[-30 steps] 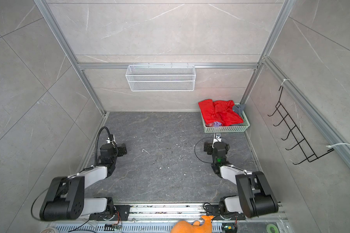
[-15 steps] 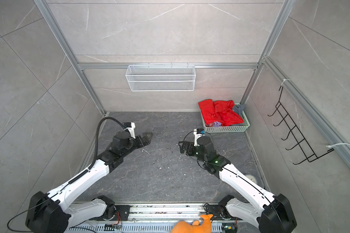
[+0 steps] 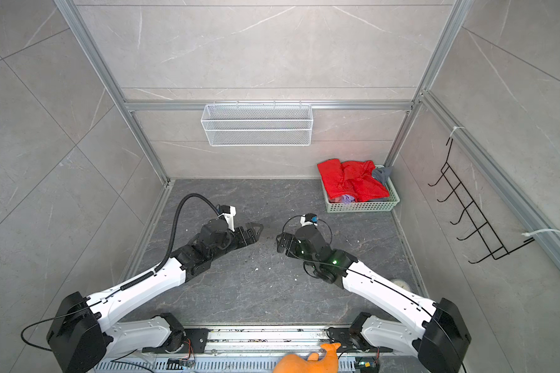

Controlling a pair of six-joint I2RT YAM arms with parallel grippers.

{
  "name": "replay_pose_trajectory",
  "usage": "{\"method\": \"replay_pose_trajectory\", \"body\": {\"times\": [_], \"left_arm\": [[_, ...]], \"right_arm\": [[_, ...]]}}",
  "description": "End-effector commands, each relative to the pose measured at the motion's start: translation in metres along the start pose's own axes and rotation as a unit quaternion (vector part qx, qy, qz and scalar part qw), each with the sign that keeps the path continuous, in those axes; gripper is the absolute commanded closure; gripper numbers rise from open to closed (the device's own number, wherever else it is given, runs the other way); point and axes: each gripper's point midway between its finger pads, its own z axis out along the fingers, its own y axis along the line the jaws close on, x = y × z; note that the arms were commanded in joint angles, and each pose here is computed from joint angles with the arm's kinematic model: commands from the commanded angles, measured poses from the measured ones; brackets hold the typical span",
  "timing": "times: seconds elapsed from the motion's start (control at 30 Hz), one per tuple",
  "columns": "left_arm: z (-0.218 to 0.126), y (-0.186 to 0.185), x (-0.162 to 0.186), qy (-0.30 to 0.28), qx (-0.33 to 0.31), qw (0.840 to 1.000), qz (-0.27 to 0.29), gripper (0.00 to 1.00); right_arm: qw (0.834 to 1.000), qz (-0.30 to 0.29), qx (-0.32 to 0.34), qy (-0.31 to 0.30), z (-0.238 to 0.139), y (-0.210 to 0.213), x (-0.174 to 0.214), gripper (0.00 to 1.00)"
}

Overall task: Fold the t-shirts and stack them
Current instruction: 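Grasp the red t-shirt in the basket with the right gripper while the left arm advances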

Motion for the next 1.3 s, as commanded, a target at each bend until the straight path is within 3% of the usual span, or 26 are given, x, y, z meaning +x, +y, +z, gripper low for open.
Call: {"method": "replay_pose_trajectory", "body": {"times": [0.0,0.2,0.33,0.57,0.73,0.93,1.1,1.2,1.27], "left_arm": [[-0.004,-0.009,-0.045,-0.034,0.007,0.999,0.019,0.00],[0.031,-0.022,-0.077,-0.007,-0.009,0.993,0.120,0.00],[0.072,-0.034,-0.081,0.030,0.003,0.985,0.169,0.00],[0.134,-0.055,-0.071,0.078,0.069,0.978,0.179,0.00],[0.163,-0.054,-0.057,0.103,0.093,0.976,0.166,0.00],[0.176,-0.046,-0.053,0.107,0.086,0.978,0.160,0.00],[0.182,-0.047,-0.053,0.113,0.083,0.978,0.153,0.00],[0.183,-0.048,-0.054,0.114,0.086,0.979,0.148,0.00],[0.183,-0.049,-0.053,0.114,0.088,0.979,0.144,0.01]], "right_arm": [[0.987,-0.119,0.084,-0.067,-0.002,-0.003,-0.057,0.00],[0.946,-0.221,0.209,-0.117,0.038,-0.023,-0.153,0.00],[0.938,-0.207,0.254,-0.114,0.081,-0.062,-0.202,0.00],[0.938,-0.150,0.292,-0.116,0.132,-0.131,-0.262,0.00],[0.946,-0.050,0.295,-0.123,0.147,-0.196,-0.290,0.00],[0.938,0.003,0.323,-0.123,0.152,-0.249,-0.298,0.01],[0.945,0.039,0.308,-0.101,0.170,-0.271,-0.284,0.05],[0.950,0.065,0.294,-0.089,0.180,-0.281,-0.277,0.14],[0.952,0.076,0.285,-0.082,0.185,-0.285,-0.274,0.27]]}}
